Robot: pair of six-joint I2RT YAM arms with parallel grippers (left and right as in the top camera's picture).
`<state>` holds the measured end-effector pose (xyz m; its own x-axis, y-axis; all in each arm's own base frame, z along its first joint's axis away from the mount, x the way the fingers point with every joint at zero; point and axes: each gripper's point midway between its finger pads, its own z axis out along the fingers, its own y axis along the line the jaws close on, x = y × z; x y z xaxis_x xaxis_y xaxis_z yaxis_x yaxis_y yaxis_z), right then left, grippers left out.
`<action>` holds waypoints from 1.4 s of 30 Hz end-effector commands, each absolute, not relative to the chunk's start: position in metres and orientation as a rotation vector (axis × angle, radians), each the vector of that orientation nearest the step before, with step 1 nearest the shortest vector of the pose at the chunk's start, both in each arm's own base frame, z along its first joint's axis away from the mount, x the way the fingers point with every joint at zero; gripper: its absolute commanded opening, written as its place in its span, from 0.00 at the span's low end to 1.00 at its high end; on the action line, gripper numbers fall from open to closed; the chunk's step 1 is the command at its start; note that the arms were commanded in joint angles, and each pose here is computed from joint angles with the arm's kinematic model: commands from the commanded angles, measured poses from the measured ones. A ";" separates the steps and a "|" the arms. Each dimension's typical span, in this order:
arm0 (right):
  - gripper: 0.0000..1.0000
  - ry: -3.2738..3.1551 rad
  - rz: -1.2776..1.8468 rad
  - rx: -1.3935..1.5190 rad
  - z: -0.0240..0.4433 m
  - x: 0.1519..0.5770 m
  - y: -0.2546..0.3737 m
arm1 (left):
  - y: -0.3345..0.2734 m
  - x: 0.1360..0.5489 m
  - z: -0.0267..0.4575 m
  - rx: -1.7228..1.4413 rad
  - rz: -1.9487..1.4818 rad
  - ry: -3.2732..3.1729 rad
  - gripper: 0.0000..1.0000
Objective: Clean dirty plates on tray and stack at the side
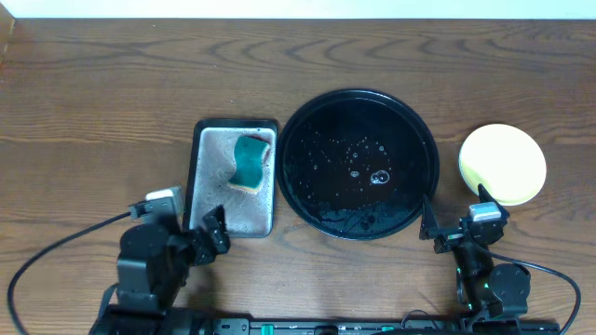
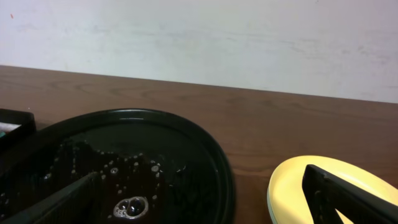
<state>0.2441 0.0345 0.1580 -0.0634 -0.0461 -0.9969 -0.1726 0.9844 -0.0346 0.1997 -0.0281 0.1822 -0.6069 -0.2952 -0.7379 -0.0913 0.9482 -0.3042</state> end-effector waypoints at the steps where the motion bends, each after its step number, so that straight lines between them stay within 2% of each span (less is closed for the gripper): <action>1: 0.99 1.627 0.103 -0.193 0.159 0.243 0.037 | -0.011 0.197 0.183 -0.324 -0.237 2.142 0.95; 6: 0.99 1.627 0.103 -0.192 0.159 0.243 0.037 | 0.005 0.201 0.171 -0.381 -0.208 2.010 0.95; 12: 0.99 1.627 0.103 -0.193 0.159 0.243 0.037 | 0.010 0.225 0.164 -0.356 -0.216 1.796 0.95; 18: 0.99 1.627 0.103 -0.193 0.159 0.243 0.037 | 0.003 0.245 0.184 -0.191 -0.197 1.545 0.95; 23: 0.99 1.627 0.103 -0.193 0.159 0.243 0.037 | 0.000 0.247 0.178 -0.098 -0.133 1.556 0.95; 28: 0.99 1.627 0.103 -0.193 0.159 0.243 0.037 | -0.001 0.244 0.138 -0.119 -0.142 1.719 0.95; 42: 0.99 1.627 0.103 -0.193 0.159 0.243 0.038 | -0.002 0.244 0.139 -0.116 -0.144 1.713 0.95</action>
